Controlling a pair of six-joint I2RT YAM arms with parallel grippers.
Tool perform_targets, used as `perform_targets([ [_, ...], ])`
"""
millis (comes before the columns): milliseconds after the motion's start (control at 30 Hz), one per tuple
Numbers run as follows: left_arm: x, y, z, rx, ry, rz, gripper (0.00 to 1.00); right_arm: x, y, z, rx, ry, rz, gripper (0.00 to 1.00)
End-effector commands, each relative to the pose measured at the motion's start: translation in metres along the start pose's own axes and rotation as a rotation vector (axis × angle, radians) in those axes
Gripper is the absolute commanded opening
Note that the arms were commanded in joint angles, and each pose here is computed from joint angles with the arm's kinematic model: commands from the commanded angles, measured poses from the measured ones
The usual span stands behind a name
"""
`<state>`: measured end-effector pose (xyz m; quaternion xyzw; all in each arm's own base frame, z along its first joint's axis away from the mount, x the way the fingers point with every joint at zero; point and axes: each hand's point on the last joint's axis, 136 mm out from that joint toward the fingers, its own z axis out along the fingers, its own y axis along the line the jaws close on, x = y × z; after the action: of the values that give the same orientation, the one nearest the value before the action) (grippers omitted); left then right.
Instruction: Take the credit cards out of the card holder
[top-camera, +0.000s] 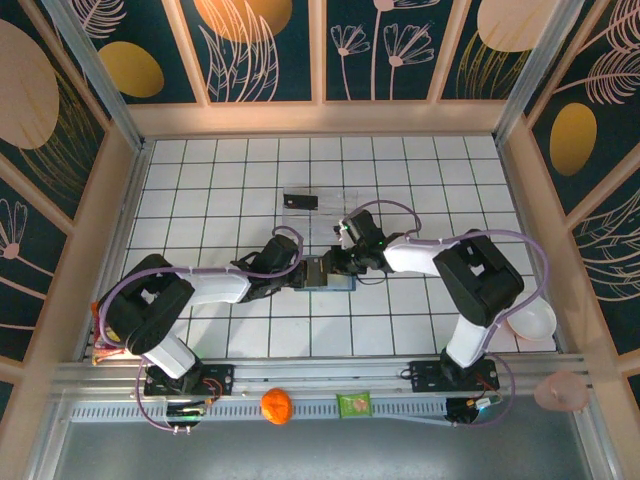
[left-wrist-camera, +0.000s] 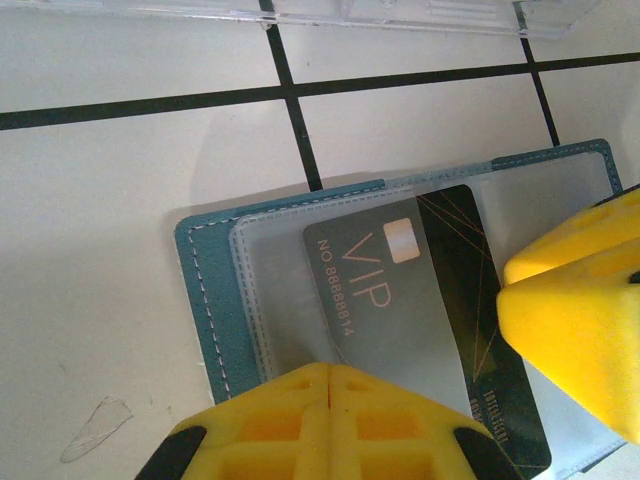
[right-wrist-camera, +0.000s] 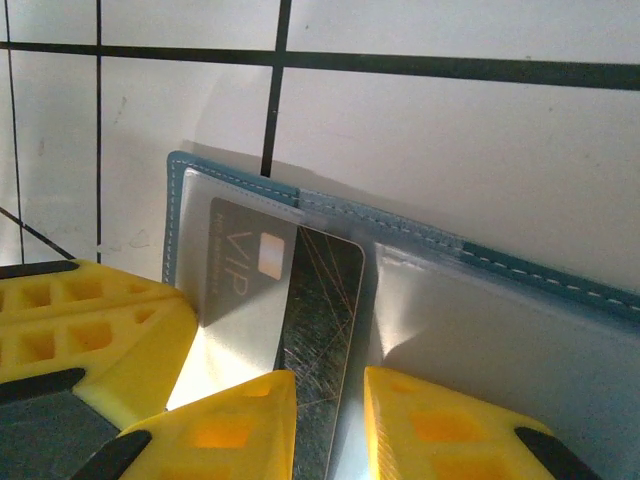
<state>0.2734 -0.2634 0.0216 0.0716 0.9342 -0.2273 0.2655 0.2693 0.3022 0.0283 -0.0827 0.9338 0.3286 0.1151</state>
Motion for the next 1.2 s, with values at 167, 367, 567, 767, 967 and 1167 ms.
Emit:
perform_targets([
  [167,0.024,0.012,0.010,-0.024,0.085,0.010,0.00,0.005,0.011,0.008,-0.079,0.027,-0.001,0.25],
  [367,0.026,0.013,0.011,-0.027,0.093,0.011,0.00,0.009,0.002,0.013,-0.058,0.036,0.020,0.11],
  [567,0.025,0.017,0.006,-0.041,0.082,0.005,0.00,0.010,-0.018,0.003,0.006,-0.009,0.065,0.02],
  [767,0.026,0.020,0.006,-0.042,0.084,-0.003,0.00,0.013,-0.032,-0.012,0.035,-0.044,0.092,0.01],
  [967,0.024,0.020,0.006,-0.039,0.082,0.001,0.00,0.009,-0.033,-0.028,0.043,-0.078,0.081,0.00],
  [1167,0.017,0.015,0.006,-0.020,0.069,0.003,0.00,-0.003,-0.016,-0.045,0.010,-0.117,-0.015,0.00],
])
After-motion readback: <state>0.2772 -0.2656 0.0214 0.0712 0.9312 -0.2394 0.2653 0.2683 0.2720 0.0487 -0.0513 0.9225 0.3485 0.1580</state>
